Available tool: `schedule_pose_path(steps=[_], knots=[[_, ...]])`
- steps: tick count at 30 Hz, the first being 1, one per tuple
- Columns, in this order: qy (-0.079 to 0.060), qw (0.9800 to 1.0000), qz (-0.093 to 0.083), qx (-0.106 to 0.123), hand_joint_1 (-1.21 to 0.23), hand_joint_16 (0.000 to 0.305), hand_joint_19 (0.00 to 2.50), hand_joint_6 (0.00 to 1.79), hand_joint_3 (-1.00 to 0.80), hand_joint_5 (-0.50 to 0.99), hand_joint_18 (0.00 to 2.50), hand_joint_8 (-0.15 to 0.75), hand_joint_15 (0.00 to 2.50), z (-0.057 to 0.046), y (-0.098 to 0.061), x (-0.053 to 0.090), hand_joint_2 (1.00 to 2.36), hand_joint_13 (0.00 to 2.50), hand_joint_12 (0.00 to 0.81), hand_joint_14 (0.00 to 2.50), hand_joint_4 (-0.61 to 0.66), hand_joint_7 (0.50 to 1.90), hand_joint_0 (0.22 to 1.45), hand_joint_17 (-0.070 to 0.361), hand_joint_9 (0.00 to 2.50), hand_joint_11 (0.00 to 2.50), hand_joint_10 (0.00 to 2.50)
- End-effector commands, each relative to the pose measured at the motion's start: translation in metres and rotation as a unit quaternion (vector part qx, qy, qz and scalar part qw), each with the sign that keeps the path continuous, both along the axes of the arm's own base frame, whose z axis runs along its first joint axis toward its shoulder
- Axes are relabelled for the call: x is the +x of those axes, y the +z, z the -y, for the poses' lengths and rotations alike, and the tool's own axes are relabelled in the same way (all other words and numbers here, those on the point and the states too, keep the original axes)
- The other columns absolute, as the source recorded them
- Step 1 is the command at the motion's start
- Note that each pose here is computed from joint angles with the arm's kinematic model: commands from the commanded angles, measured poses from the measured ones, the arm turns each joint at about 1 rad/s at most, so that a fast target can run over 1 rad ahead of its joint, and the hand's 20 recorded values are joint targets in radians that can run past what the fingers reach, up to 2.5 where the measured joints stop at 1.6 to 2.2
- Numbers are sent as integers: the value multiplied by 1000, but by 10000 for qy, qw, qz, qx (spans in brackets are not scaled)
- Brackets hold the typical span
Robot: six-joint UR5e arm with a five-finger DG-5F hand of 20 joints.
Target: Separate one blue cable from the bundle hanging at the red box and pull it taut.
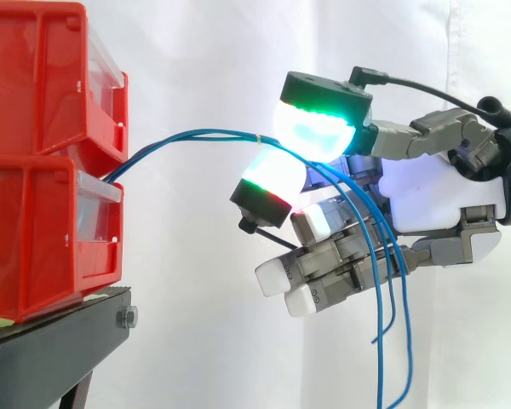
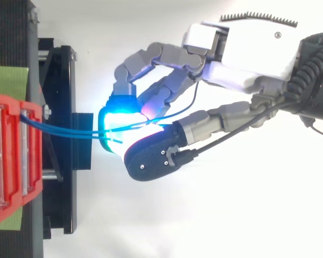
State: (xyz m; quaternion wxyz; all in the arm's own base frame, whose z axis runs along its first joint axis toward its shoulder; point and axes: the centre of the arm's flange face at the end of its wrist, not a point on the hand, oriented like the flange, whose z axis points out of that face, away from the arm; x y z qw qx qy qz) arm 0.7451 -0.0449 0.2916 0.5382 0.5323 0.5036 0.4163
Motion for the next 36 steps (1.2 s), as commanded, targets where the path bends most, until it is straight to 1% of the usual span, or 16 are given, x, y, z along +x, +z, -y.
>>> schedule_pose_path(steps=[1, 5, 14, 17, 18, 19, 21, 22, 25, 27, 28, 29, 30, 31, 33, 36], knots=[[9, 10000, -8, 6, -975, 26, 299, 918, -500, -218, 602, 218, 284, -1, 0, 0, 1000, 790, 245, 14, -119, 1035, 753, 60, 1024, 719, 22], [1, 10000, -45, 8, -1001, 26, 289, 917, -500, -225, 592, 206, 285, 1, -1, -1, 1000, 780, 244, 12, -120, 1040, 741, 59, 1003, 723, 22], [9, 10000, -47, 3, -1035, 26, 289, 912, -500, -236, 580, 189, 284, 3, -1, -1, 1000, 763, 240, 11, -113, 1010, 707, 58, 965, 726, 20], [9, 10000, -47, 3, -987, 26, 308, 907, -500, -235, 566, 210, 294, 3, -1, -1, 1000, 760, 241, 12, -94, 984, 648, 58, 972, 727, 20], [17, 10000, -47, 3, -950, 26, 317, 901, -500, -233, 567, 213, 289, 2, -1, -1, 1000, 758, 244, 12, -77, 974, 612, 58, 972, 725, 22], [8, 10000, -46, 10, -897, 27, 329, 895, -500, -231, 570, 228, 297, 3, -1, -1, 1000, 765, 250, 13, -47, 969, 576, 61, 984, 718, 22], [8, 10000, -46, 10, -839, 28, 327, 892, -500, -229, 579, 243, 293, 3, -1, -1, 1000, 772, 258, 12, -27, 952, 560, 64, 996, 712, 21], [16, 10000, -46, 10, -780, 29, 334, 885, -500, -228, 580, 249, 296, 2, -1, -1, 1000, 774, 264, 12, -11, 935, 554, 66, 1002, 705, 22], [8, 10000, -46, 10, -655, 32, 341, 872, -500, -224, 582, 272, 297, 3, -1, -1, 1000, 772, 278, 12, 24, 927, 531, 72, 1002, 706, 21], [8, 10000, -44, 18, -592, 33, 357, 868, -500, -223, 579, 274, 294, 3, -1, -1, 1000, 770, 279, 13, 25, 931, 533, 74, 1003, 698, 21], [8, 10000, -46, 10, -571, 32, 359, 865, -500, -223, 573, 272, 300, 3, -1, -1, 1000, 765, 276, 12, 15, 941, 555, 72, 1002, 702, 19], [8, 10000, -46, 10, -571, 32, 359, 865, -500, -223, 573, 271, 304, 3, -1, -1, 1000, 765, 277, 12, 17, 934, 556, 72, 1003, 695, 21], [16, 10000, -44, 18, -530, 31, 375, 862, -500, -222, 566, 268, 300, 2, -1, -1, 1000, 763, 274, 12, 4, 947, 592, 70, 1004, 699, 22], [8, 10000, -44, 18, -514, 31, 376, 862, -500, -220, 570, 269, 305, 3, -1, -1, 1000, 763, 272, 12, -4, 970, 621, 70, 1010, 705, 19], [8, 10000, -44, 18, -522, 32, 384, 872, -500, -219, 576, 272, 305, 3, -1, -1, 1000, 763, 275, 13, 2, 971, 632, 72, 1015, 708, 19], [8, 10000, -44, 18, -575, 33, 393, 883, -361, -221, 582, 280, 315, 3, -1, -1, 1014, 762, 284, 12, 8, 1004, 632, 75, 1015, 712, 19]])
